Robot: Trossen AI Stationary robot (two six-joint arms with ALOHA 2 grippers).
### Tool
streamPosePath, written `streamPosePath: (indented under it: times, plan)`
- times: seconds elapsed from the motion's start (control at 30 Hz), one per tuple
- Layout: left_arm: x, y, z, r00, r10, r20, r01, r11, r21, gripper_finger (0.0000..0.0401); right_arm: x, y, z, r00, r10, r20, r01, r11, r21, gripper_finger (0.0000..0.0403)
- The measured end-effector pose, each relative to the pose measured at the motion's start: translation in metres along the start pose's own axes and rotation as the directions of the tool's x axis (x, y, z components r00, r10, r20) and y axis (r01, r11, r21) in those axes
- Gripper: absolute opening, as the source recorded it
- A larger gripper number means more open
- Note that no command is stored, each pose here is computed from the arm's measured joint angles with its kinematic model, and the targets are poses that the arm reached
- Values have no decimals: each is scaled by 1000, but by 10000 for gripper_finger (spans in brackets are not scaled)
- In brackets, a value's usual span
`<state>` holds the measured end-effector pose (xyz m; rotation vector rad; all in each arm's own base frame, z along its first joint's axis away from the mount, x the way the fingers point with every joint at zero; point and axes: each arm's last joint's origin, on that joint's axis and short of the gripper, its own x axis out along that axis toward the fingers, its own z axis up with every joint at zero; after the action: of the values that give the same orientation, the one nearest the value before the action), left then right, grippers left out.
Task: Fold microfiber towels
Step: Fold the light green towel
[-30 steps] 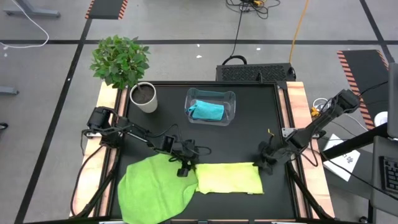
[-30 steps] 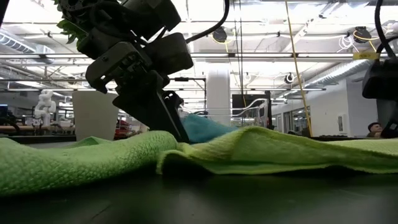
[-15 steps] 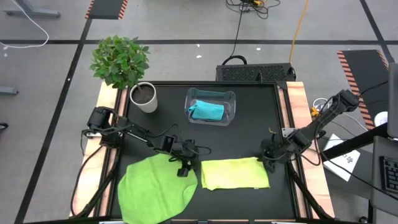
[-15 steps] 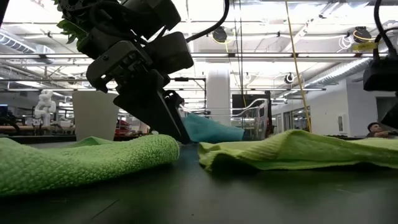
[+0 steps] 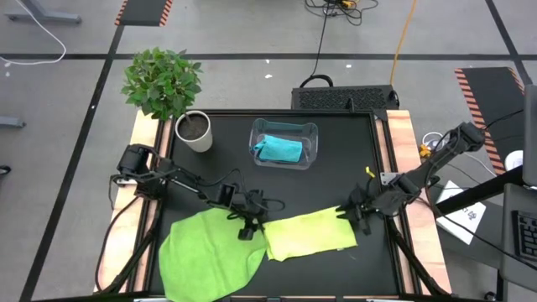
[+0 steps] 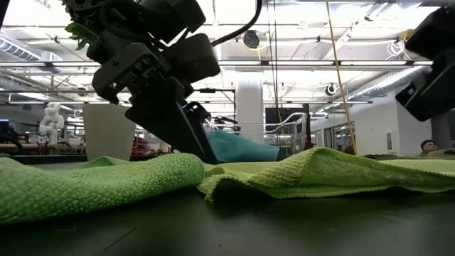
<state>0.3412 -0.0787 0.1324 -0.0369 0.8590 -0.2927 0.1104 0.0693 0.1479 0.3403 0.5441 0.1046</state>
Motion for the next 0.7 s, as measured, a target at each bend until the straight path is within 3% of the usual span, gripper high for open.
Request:
streamPosePath:
  times: [0.2, 0.47, 0.57, 0.7]
  plan:
    - [0, -3, 0, 1000, -6, 5, 6, 999, 36, 234, -1, -3, 5, 999, -11, 36, 10, 999, 37, 144]
    - [0, -4, 6, 998, -11, 63, 6, 996, 88, 234, 27, 17, 13, 988, 132, 78, -124, 987, -101, 150]
    - [0, -4, 7, 998, -12, 68, 5, 996, 90, 234, 44, 30, 19, 991, 137, 14, -132, 976, -172, 151]
    - [0, -6, 7, 997, -16, 69, 10, 995, 96, 234, 72, 45, 24, 993, 51, -108, -75, 969, -235, 151]
